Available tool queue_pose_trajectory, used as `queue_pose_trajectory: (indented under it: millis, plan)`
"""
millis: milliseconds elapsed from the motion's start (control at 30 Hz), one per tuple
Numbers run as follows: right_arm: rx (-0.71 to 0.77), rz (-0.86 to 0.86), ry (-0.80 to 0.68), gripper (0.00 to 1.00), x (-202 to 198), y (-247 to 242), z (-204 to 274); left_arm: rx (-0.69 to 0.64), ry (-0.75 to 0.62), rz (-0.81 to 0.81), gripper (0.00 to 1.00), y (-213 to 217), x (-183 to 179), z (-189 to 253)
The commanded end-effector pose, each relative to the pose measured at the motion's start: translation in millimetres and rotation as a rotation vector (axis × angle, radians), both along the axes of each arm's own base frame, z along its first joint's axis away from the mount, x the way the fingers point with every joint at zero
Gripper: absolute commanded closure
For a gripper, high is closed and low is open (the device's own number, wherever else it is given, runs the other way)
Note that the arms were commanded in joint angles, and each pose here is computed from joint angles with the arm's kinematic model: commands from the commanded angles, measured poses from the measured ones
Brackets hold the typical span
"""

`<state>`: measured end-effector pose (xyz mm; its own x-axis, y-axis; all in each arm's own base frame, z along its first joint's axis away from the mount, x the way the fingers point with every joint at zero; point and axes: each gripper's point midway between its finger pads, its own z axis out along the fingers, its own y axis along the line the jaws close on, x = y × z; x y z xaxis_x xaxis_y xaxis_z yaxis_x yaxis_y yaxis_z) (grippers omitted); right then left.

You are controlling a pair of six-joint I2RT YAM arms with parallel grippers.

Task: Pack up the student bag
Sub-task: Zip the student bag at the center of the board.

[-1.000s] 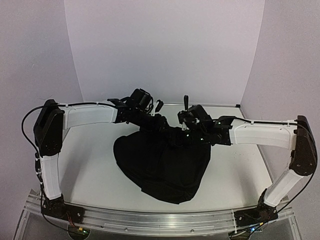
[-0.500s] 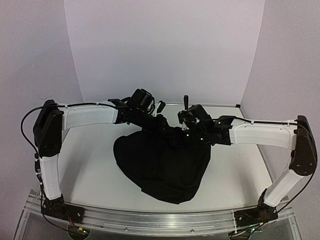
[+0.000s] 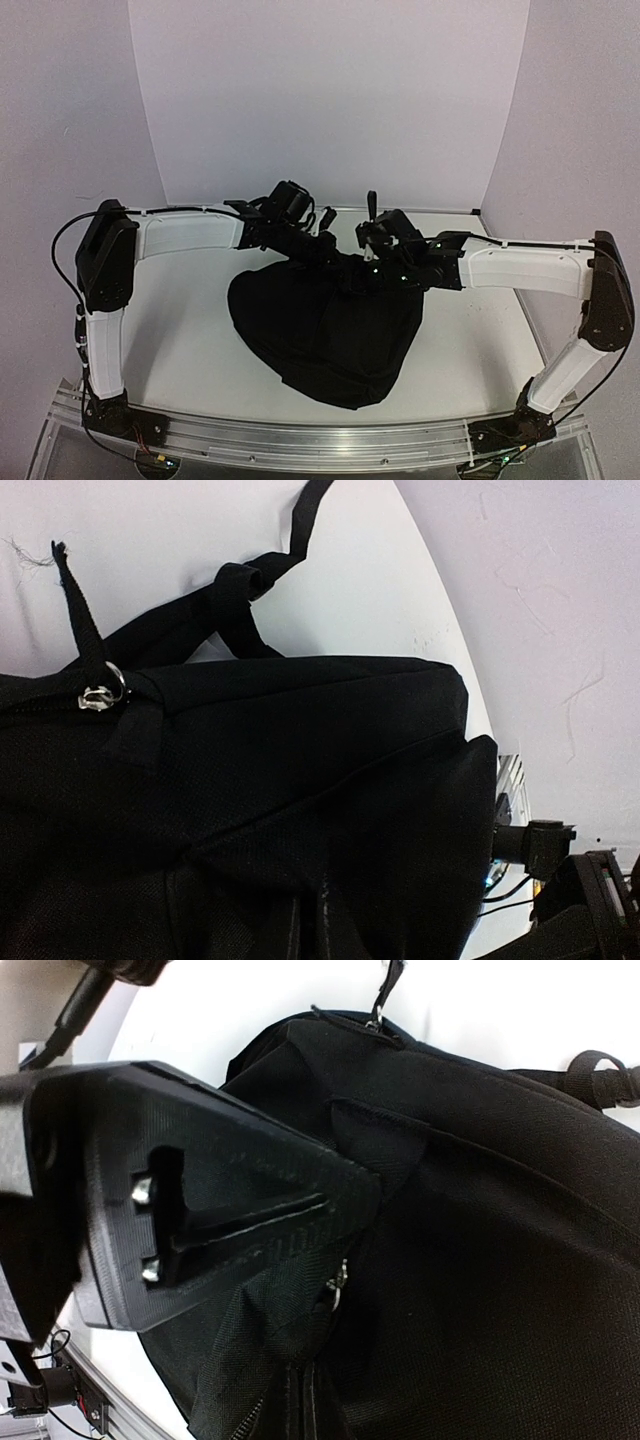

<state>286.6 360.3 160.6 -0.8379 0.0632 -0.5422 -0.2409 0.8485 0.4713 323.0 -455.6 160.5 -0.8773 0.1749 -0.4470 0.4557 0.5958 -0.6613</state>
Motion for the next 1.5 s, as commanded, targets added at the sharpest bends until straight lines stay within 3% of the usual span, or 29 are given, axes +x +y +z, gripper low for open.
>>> queue_pose_trajectory:
  millis: [0, 433, 700, 1000, 1400, 1433, 1467]
  plan:
    - [0.039, 0.067, 0.006, 1.00, -13.1, 15.0, 17.0, -0.071, -0.094, 0.038, 1.00, -15.9, 21.3, 29.6]
    - [0.078, 0.155, -0.022, 1.00, -43.0, 38.8, 46.2, -0.168, -0.155, 0.167, 1.00, -5.5, 79.5, 62.2]
    - [0.032, 0.210, 0.029, 1.00, -68.3, 48.0, 24.4, -0.183, -0.157, 0.231, 1.00, 13.9, 109.0, 64.2]
    - [-0.036, 0.366, 0.109, 1.00, -125.5, 65.7, -4.6, -0.176, -0.166, 0.289, 1.00, 35.0, 141.9, 60.5]
    - [-0.101, 0.477, 0.136, 1.00, -158.3, 70.2, -17.9, -0.135, -0.181, 0.295, 1.00, 40.9, 151.7, 56.5]
    - [-0.112, 0.468, 0.123, 1.00, -155.6, 68.1, -15.8, -0.138, -0.183, 0.282, 1.00, 40.2, 149.5, 58.0]
    - [-0.130, 0.438, 0.093, 0.80, -147.9, 65.6, -12.0, -0.143, -0.189, 0.258, 0.96, 39.1, 145.6, 60.7]
